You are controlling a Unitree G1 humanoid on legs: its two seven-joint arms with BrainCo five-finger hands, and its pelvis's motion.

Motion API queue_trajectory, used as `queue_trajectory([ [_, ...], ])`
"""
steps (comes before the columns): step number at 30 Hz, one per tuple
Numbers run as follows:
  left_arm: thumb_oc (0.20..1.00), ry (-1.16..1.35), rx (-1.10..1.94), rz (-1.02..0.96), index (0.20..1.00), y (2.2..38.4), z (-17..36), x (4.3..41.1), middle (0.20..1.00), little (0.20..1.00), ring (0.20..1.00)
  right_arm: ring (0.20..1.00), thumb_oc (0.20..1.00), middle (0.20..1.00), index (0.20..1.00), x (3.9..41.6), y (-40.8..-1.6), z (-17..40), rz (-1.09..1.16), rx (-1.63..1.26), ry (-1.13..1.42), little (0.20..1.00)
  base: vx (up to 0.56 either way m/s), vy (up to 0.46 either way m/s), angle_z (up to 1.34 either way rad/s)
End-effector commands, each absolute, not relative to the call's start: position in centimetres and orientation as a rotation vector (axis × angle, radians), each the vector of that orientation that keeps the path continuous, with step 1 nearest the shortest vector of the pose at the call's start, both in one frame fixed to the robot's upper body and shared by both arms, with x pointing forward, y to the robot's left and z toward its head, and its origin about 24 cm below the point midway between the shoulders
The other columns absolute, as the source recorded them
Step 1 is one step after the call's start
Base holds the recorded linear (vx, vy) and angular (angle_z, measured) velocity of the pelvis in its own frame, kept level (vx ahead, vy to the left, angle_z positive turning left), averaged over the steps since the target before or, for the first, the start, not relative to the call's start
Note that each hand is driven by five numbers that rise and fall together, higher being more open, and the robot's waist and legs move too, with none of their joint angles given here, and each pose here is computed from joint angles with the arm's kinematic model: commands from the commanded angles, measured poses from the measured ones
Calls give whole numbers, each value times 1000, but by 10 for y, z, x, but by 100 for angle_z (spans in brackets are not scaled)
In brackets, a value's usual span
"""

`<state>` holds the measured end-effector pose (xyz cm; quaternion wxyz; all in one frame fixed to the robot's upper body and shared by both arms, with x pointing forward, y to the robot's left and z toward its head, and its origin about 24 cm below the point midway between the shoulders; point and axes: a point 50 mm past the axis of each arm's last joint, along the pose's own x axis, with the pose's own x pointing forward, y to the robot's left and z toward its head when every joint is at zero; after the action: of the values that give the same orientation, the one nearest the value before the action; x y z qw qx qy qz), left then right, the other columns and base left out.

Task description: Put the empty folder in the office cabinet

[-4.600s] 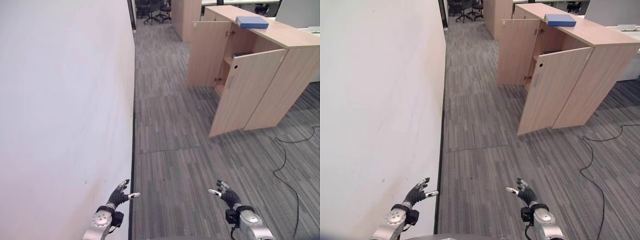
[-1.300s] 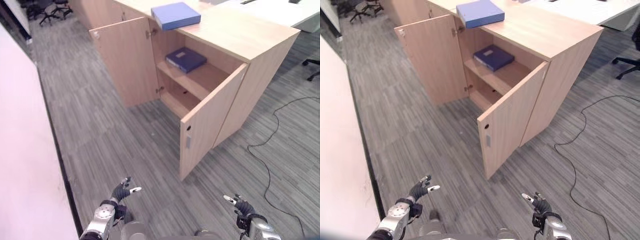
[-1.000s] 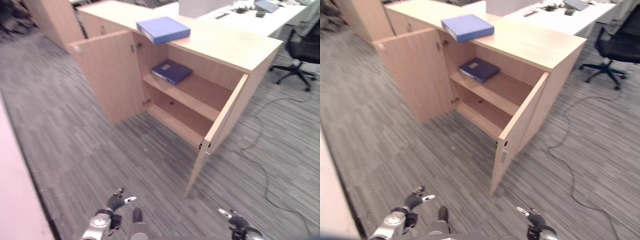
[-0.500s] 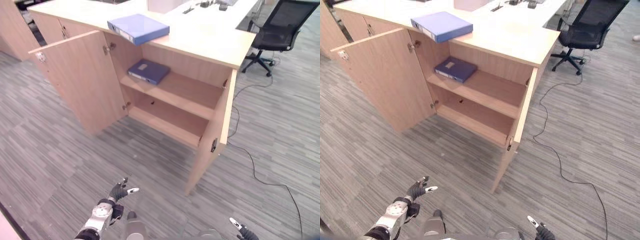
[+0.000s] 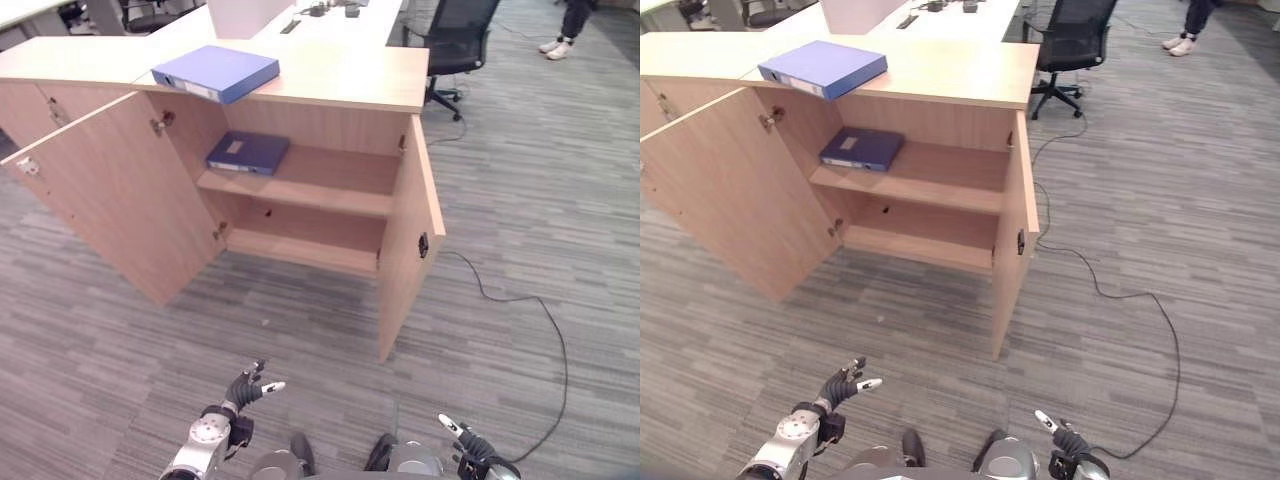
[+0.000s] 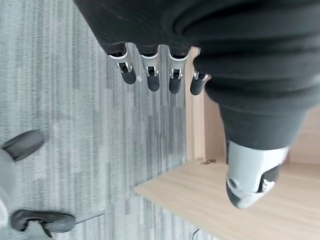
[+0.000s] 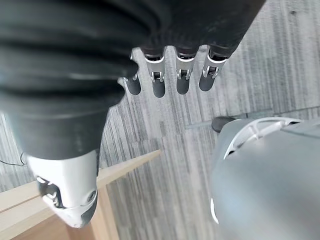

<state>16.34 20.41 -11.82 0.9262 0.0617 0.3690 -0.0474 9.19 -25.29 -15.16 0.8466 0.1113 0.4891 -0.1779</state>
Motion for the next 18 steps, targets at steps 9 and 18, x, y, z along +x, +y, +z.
queue_trajectory([
  [9, 1000, 640, 98, -61, 1000, 204, -103, 186, 1000, 1000, 1000, 1000, 1000, 1000, 1000, 111, -284, -137, -366, 120, 987, 1000, 70, 345, -23],
  [18, 1000, 644, 136, -49, 1000, 213, -102, 193, 1000, 1000, 1000, 1000, 1000, 1000, 1000, 109, -284, -139, -361, 128, 1014, 1000, 207, 481, 5],
])
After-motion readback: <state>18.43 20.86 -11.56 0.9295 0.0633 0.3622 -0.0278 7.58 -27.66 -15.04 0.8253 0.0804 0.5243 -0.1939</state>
